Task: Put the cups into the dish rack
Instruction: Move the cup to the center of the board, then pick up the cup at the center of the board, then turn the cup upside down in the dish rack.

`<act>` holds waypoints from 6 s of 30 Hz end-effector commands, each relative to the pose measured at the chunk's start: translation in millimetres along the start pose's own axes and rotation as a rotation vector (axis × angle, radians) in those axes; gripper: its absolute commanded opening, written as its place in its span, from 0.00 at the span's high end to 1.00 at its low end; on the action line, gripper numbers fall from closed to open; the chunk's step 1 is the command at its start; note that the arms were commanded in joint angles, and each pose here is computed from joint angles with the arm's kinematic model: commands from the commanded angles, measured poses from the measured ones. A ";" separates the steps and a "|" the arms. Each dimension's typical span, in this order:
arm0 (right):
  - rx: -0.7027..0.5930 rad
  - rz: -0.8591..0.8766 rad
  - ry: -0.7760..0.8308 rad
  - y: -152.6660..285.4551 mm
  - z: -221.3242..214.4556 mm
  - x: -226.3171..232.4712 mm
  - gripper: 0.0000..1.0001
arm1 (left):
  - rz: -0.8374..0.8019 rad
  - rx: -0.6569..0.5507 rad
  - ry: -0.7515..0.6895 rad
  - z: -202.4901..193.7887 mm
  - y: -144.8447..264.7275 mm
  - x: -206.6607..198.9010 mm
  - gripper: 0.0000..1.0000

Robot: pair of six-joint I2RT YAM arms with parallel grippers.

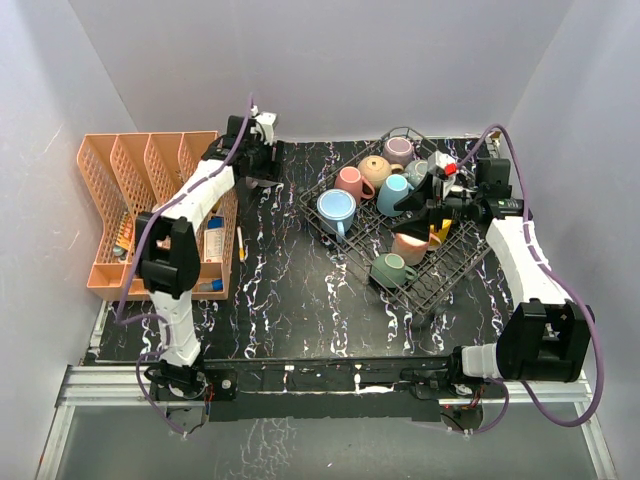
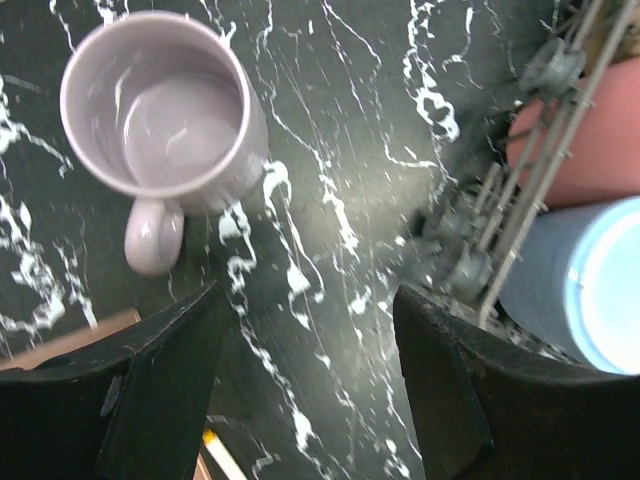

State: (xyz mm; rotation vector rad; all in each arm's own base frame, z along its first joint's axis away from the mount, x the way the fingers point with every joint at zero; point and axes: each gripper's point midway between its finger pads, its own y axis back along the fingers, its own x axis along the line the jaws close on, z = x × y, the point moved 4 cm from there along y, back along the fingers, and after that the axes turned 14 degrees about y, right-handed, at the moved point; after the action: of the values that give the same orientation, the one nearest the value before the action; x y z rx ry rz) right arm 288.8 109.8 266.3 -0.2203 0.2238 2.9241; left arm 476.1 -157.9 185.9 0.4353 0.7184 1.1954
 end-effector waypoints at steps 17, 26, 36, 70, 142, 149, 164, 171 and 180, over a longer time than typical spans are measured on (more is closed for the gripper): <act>-0.099 0.034 0.070 4.2 11.5 10.1 0.36 | 0.064 -0.081 -0.180 39.5 -89.1 19.4 0.47; -0.095 0.031 0.059 3.5 6.8 9.8 0.36 | 0.030 -0.033 -0.125 24.9 -102.0 17.0 0.63; -0.100 0.036 0.059 3.5 7.5 11.0 0.36 | 0.079 0.019 -0.132 11.5 -104.3 26.7 0.60; -0.127 0.063 0.058 3.4 11.3 15.1 0.36 | 0.162 0.109 -0.063 -44.9 26.7 -29.6 1.00; 0.010 0.119 -0.087 -54.1 110.4 15.9 0.37 | -1.001 -0.683 0.595 -33.0 284.6 -158.4 1.00; -0.068 0.128 -0.151 -48.2 124.8 36.6 0.38 | -1.215 -0.791 0.605 1.6 310.9 -179.5 1.00; -0.177 0.057 -0.456 -50.1 118.2 52.1 0.36 | -1.473 -0.968 0.567 31.9 341.1 -198.1 1.00; -0.254 0.052 -0.490 -62.4 132.1 46.4 0.30 | -1.535 -0.996 0.581 38.3 342.9 -206.8 1.00; -0.335 0.077 -0.543 -82.4 149.6 34.7 0.27 | -1.593 -1.013 0.607 40.2 343.6 -222.9 1.00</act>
State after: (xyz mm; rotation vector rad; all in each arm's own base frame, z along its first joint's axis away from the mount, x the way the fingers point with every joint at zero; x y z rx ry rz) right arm 246.3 213.3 369.7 0.6080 -0.2256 2.9379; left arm 265.8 -279.1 432.2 -1.0316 0.7607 0.1751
